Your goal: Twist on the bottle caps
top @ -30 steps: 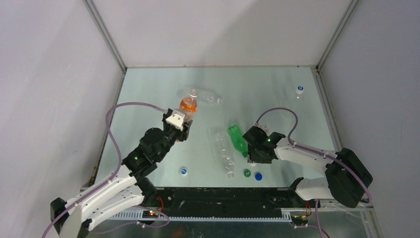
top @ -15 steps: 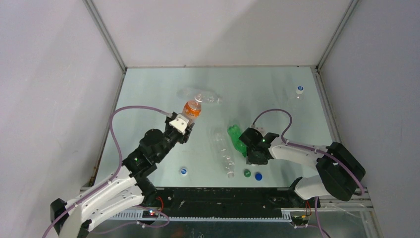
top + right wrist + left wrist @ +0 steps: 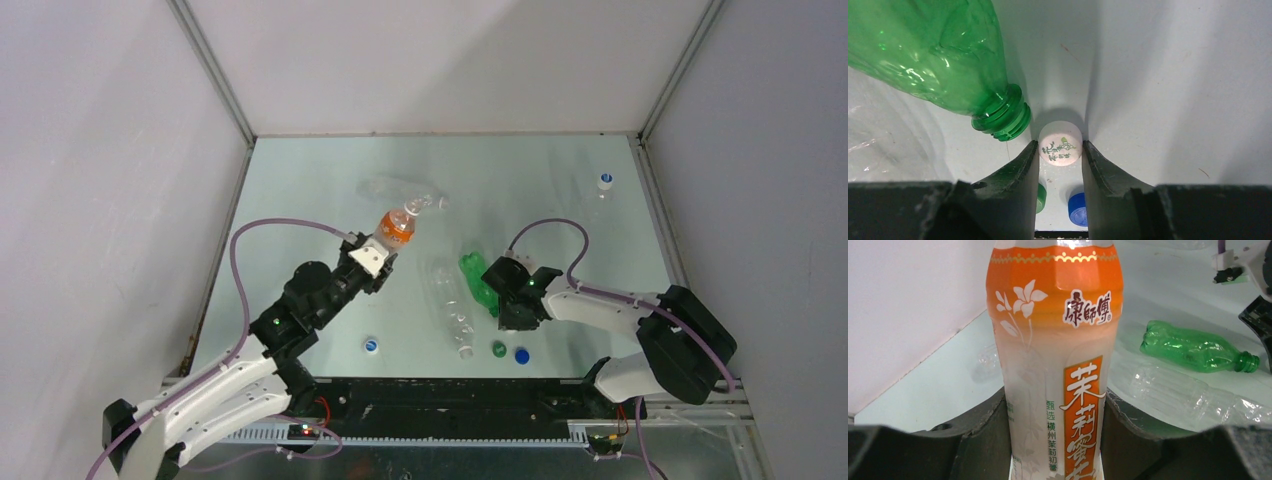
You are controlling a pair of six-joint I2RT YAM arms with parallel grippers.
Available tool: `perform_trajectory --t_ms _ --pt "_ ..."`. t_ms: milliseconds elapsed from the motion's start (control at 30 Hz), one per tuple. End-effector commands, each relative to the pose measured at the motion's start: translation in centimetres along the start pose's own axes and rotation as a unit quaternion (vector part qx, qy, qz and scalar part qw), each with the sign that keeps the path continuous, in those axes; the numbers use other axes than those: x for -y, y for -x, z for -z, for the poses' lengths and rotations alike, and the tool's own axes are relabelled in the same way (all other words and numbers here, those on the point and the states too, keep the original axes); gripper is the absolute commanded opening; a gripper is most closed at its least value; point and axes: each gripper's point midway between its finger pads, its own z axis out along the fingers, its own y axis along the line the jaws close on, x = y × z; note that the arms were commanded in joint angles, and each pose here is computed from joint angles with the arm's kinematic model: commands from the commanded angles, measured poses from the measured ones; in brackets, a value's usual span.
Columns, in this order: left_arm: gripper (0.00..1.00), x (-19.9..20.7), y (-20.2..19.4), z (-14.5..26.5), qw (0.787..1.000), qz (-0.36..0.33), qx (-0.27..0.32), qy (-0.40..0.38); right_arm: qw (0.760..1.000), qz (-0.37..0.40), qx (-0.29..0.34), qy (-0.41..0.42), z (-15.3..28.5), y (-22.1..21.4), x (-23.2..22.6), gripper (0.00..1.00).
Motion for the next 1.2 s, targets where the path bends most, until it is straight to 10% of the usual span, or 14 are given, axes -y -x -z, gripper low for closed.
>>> perform_trajectory --t_ms 0,300,733,1167 --pt "0.38 0.9 0.9 0.0 0.998 -0.039 0.02 -0.038 1.0 0.01 0.015 0.012 0.6 0.6 -0.2 0.09" --pt "0.33 3.3 1.3 -1.2 0.991 -0.07 0.019 -0.112 0.981 0.053 0.112 0.147 8.0 4.3 -2.6 0.0" --pt "0.3 5.1 0.9 -1.9 0.973 -0.073 0.003 -0.221 0.886 0.192 0.329 0.264 20.0 10.4 -3.2 0.0" --pt "0.33 7.7 1.4 -2.9 0.947 -0.058 0.007 -0.315 0.801 0.338 0.36 0.337 24.0 10.2 -4.6 0.0"
